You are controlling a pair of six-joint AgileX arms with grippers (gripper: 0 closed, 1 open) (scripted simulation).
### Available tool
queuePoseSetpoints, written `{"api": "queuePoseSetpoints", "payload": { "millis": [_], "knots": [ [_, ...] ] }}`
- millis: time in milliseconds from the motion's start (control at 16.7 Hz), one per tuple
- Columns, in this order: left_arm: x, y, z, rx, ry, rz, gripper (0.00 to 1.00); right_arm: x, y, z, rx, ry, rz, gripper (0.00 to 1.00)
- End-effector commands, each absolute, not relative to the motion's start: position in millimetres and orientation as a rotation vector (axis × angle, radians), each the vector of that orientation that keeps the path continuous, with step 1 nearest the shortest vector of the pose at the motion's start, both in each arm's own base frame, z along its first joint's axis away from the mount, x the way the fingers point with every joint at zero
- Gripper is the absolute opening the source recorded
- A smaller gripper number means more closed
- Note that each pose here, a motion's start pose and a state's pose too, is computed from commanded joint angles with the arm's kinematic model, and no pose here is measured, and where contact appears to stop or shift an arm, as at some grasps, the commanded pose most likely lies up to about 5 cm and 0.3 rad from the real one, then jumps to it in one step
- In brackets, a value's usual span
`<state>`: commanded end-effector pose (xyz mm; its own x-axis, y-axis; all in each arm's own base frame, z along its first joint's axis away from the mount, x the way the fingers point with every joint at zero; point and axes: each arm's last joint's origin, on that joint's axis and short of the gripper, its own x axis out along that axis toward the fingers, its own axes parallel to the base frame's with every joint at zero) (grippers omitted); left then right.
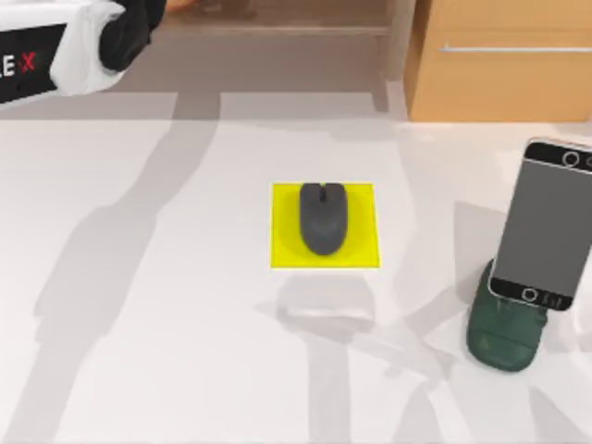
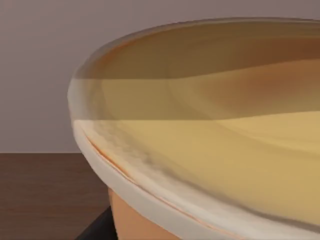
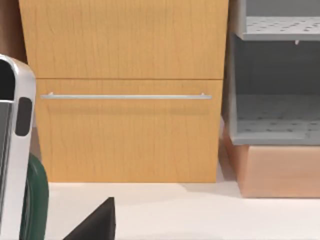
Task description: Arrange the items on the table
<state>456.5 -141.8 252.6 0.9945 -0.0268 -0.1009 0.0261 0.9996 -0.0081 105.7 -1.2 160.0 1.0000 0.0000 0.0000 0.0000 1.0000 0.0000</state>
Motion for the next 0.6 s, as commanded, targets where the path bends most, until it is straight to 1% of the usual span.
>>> {"api": "queuePoseSetpoints", "payload": {
  "millis": [120,600],
  "knots": [
    [456.5,-141.8,252.6,-0.007,0.101,-0.027,0.0,105.7,-1.2,160.0,0.0,0.0,0.0,1.0],
    [456.5,-141.8,252.6,-0.007,0.101,-0.027,0.6,105.7,-1.2,160.0,0.0,0.0,0.0,1.0]
  ]
}}
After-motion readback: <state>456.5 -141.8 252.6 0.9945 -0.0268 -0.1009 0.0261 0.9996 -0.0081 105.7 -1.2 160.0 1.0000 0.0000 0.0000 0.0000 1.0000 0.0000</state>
